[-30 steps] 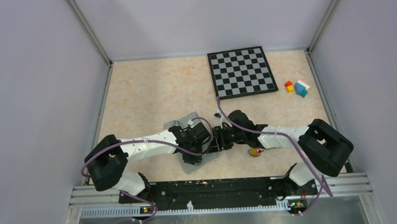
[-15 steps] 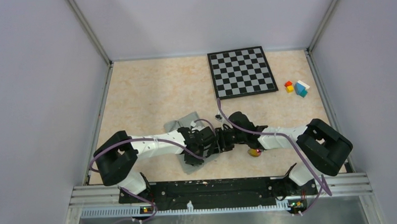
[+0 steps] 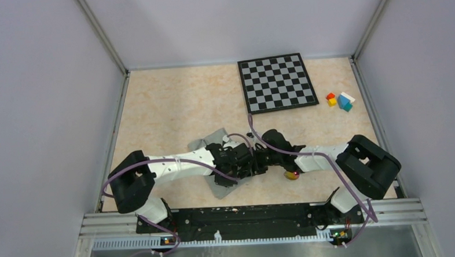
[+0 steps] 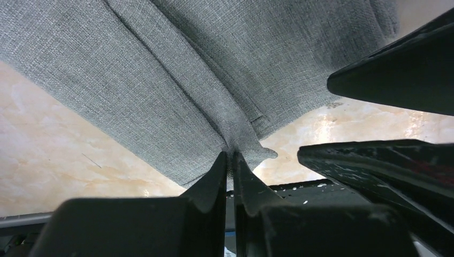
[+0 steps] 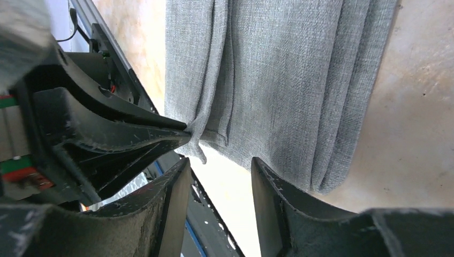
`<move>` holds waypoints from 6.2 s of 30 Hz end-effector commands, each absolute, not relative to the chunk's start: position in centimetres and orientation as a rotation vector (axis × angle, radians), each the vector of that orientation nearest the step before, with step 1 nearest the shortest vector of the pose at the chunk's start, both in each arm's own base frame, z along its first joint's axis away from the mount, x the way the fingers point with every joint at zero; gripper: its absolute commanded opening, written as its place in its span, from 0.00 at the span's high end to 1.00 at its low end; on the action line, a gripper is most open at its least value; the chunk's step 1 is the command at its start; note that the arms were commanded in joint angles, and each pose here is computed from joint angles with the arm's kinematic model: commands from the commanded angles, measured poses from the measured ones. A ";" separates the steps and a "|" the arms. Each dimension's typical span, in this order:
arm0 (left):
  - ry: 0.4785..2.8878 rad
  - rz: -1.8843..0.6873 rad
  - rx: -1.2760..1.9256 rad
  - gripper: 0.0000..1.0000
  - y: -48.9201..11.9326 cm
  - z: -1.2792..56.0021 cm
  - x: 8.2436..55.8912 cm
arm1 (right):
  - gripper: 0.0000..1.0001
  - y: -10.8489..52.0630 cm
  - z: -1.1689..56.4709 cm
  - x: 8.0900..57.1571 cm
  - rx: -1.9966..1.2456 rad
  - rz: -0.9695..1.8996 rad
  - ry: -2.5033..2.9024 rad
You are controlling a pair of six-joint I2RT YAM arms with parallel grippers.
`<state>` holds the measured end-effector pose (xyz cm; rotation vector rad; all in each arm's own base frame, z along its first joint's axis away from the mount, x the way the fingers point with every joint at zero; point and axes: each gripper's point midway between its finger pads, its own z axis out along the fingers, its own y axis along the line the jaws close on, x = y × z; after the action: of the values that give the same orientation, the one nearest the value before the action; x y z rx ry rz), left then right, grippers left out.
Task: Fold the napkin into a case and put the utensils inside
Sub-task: Smooth out the 2/3-rectangle-folded napkin at the center of the board, then move the right arm to the center of the board with the 2/3-rectangle-folded napkin, then pick up the 2/3-rectangle-folded napkin from the center of the board, then pass from the left arm to the right, then fold the 2/3-rectangle-folded napkin at the center of the board.
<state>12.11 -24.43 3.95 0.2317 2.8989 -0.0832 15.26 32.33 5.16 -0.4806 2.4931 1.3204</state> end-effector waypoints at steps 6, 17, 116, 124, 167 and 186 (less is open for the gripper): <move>2.866 -0.117 0.224 0.86 -25.4 4.8 12.6 | 0.55 32.7 4.8 14.7 -0.502 1.362 2.475; 2.806 -0.210 0.185 0.69 -26.2 4.9 13.3 | 0.53 31.5 6.7 15.2 -0.430 1.324 2.460; 2.632 -0.166 -0.071 1.00 -27.9 6.5 15.5 | 0.51 36.4 4.2 25.2 -0.026 1.390 2.439; 2.625 -0.186 -0.059 1.00 -28.3 6.7 15.7 | 0.66 37.4 3.8 26.7 -0.043 1.381 2.416; 2.486 -0.921 -0.668 1.00 -14.4 2.7 28.8 | 1.00 38.5 8.3 30.9 -0.481 0.935 2.320; 2.453 -0.957 -0.643 1.00 -14.7 3.0 28.8 | 1.00 46.7 6.2 25.0 -0.438 1.151 2.385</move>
<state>28.51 -15.16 2.51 -0.7087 2.4717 -0.9889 24.80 45.67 6.01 -0.4887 2.4089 1.0904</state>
